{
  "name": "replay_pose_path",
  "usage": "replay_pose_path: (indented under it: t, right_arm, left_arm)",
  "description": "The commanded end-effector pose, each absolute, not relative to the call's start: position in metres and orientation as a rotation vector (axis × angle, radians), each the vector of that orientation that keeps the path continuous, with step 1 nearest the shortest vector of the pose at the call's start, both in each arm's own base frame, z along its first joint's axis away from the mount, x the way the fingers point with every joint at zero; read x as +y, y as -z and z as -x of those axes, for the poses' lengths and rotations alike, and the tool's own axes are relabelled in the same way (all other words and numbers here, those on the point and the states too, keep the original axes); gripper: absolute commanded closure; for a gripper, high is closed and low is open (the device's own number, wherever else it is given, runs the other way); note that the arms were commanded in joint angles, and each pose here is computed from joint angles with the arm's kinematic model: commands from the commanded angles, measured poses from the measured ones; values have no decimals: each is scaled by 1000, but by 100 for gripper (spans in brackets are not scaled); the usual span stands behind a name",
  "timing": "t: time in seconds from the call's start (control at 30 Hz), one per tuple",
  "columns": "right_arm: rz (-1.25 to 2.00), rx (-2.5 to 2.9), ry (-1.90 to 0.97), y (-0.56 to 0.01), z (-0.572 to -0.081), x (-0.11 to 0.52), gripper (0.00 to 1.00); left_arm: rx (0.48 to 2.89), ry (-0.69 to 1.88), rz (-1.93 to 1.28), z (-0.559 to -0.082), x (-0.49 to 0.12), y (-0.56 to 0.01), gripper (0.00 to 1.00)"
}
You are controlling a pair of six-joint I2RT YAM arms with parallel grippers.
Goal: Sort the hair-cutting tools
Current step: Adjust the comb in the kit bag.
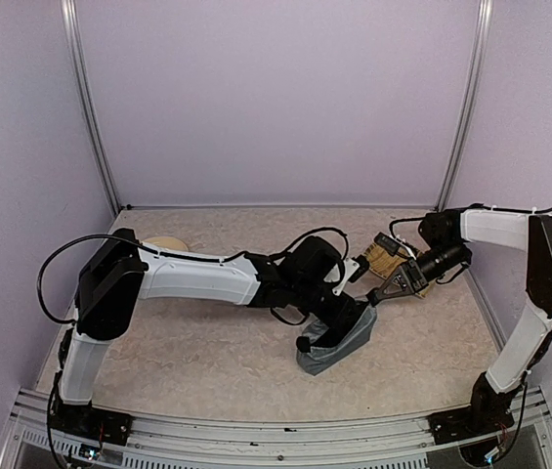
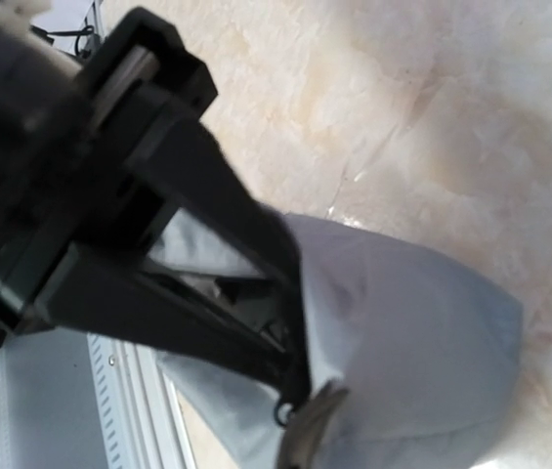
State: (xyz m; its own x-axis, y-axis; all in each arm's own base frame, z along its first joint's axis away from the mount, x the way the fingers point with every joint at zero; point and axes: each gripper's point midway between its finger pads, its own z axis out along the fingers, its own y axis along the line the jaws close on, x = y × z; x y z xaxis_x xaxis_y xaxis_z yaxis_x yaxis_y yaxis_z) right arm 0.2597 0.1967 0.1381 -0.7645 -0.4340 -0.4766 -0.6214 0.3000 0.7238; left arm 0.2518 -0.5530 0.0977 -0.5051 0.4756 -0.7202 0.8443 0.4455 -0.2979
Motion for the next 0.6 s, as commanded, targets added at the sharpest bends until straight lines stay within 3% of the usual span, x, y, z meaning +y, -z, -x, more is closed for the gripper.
replay_pose_path:
  t: [0.0,0.1,0.37,0.57]
  right_arm:
    - [959,2313,-1492,-155,-259,197,97]
    - [957,2313,-1492,-155,-259,197,97]
    - [959,2372,-1394,-142,-267,192,95]
    - [958,2395,-1349,-137,-269,189,95]
  left_arm:
    - [2230,772,-1096,-258,-533,-79,73]
    - [2193,798,-1131,-250,-541,-93,66]
    - [2078,842,-1051,-245,-540,-172,63]
    - [2212,741,-873,-249,-502,-177,60]
